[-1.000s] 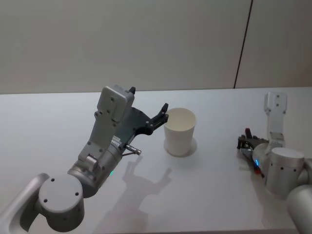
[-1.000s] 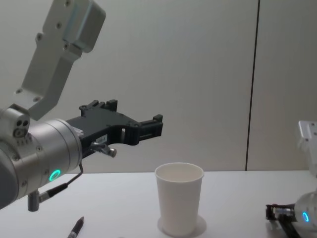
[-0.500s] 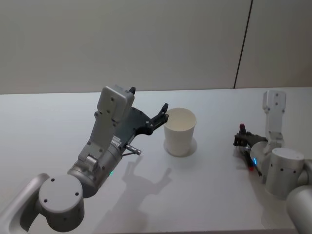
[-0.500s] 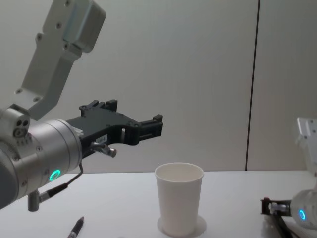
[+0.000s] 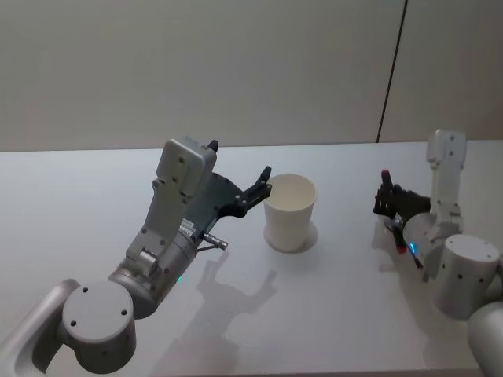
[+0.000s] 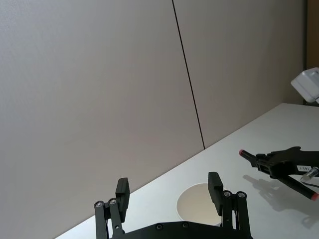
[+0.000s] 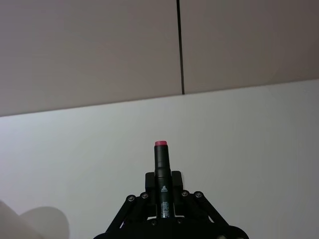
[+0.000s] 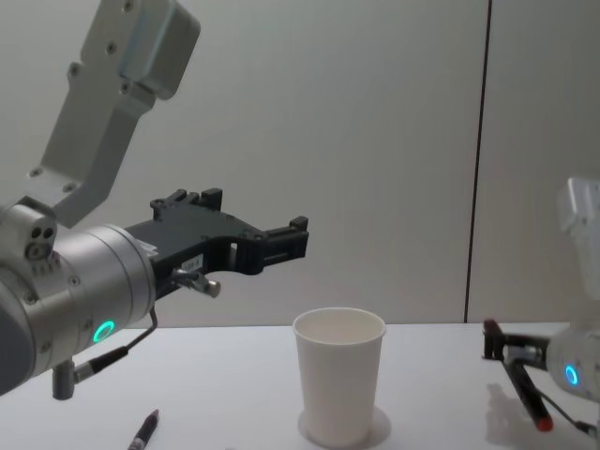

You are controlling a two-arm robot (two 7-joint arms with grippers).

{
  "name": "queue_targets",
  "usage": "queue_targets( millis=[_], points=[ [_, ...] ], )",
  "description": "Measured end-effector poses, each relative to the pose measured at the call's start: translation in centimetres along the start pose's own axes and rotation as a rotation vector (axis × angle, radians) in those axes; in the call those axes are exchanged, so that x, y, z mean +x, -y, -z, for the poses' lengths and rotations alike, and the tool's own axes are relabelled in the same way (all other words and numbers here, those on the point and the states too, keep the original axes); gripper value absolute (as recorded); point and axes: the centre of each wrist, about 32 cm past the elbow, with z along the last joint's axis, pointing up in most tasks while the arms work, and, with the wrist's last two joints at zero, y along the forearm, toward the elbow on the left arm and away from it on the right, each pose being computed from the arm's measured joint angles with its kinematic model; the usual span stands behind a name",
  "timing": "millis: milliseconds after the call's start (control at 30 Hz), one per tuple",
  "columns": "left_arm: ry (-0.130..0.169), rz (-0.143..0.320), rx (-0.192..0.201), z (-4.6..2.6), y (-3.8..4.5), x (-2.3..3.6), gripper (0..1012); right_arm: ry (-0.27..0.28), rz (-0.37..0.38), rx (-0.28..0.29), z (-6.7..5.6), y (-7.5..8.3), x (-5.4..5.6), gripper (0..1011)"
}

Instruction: Place the pen into the pen holder.

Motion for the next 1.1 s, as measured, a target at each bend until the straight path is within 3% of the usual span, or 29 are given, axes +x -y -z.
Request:
queue_targets(
  millis=[67,667,1100],
  points=[
    [0.000,0.000,0.000,0.00,0.00,0.00,1004,0.002,-0.006,0.009,0.0,0.1,0.0,172],
    [0.000,0.000,0.000,0.00,0.00,0.00,1004,0.042,-0.164,0.272,-0.7,1.6,0.3,173],
    [0.000,0.000,0.000,0.00,0.00,0.00,1004,0.077,-0.329,0.484,-1.1,2.2,0.1,173]
  ],
)
